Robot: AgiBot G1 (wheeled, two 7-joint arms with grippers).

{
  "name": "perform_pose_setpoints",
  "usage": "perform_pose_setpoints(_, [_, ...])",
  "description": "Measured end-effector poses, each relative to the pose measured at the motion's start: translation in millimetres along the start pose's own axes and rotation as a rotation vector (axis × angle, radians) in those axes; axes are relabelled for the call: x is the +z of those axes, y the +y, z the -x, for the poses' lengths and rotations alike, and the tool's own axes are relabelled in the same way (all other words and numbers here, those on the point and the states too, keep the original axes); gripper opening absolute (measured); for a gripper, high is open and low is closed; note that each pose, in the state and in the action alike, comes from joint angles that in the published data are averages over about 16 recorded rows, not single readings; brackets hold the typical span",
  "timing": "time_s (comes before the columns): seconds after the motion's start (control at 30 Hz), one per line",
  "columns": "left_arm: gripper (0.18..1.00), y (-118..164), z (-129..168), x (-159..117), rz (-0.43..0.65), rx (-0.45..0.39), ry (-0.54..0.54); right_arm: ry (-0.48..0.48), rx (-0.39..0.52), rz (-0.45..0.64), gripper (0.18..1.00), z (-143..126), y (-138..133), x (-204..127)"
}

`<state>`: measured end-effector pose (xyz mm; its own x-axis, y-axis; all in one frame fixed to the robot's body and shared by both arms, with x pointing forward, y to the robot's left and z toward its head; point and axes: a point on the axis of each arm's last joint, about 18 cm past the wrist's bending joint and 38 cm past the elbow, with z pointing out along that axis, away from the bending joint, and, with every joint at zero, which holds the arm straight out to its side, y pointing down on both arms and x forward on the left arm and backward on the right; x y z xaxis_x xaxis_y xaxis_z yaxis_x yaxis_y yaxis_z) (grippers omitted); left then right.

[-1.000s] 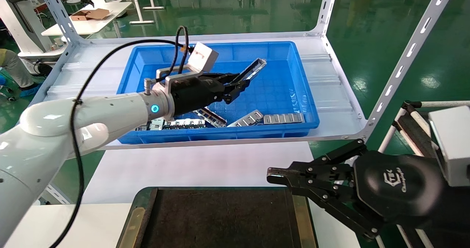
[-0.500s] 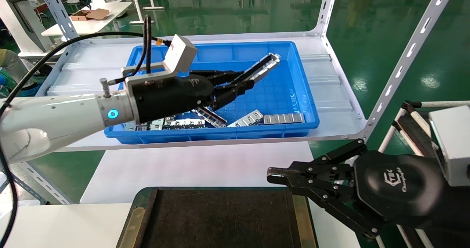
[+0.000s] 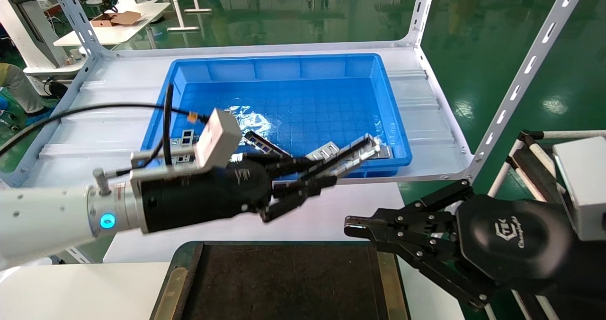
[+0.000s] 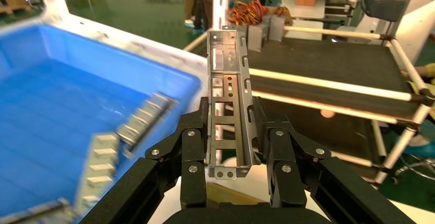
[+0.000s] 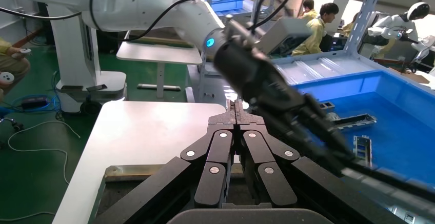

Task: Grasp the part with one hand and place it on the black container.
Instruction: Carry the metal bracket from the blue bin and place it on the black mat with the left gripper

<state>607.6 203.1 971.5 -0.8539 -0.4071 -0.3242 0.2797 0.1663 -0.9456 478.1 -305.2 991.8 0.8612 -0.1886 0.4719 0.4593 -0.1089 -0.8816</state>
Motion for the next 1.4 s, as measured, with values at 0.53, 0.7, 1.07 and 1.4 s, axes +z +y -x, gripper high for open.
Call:
perform_pose_setpoints(0.53, [0.358, 121, -60, 9, 0.154, -0.254, -0.073, 0.0, 0.0, 0.0, 0.191, 0, 0, 0])
perform_pose_setpoints(0.7, [0.358, 158, -69, 17, 0.182, -0.333, -0.156, 0.0, 0.0, 0.0, 0.191, 0, 0, 0])
perform_pose_setpoints(1.07, [0.358, 214, -77, 44, 0.181, -0.463, -0.368, 0.0, 0.0, 0.0, 0.191, 0, 0, 0])
perform_pose_setpoints(1.4, [0.358, 244, -82, 69, 0.163, -0.548, -0.53, 0.0, 0.0, 0.0, 0.191, 0, 0, 0])
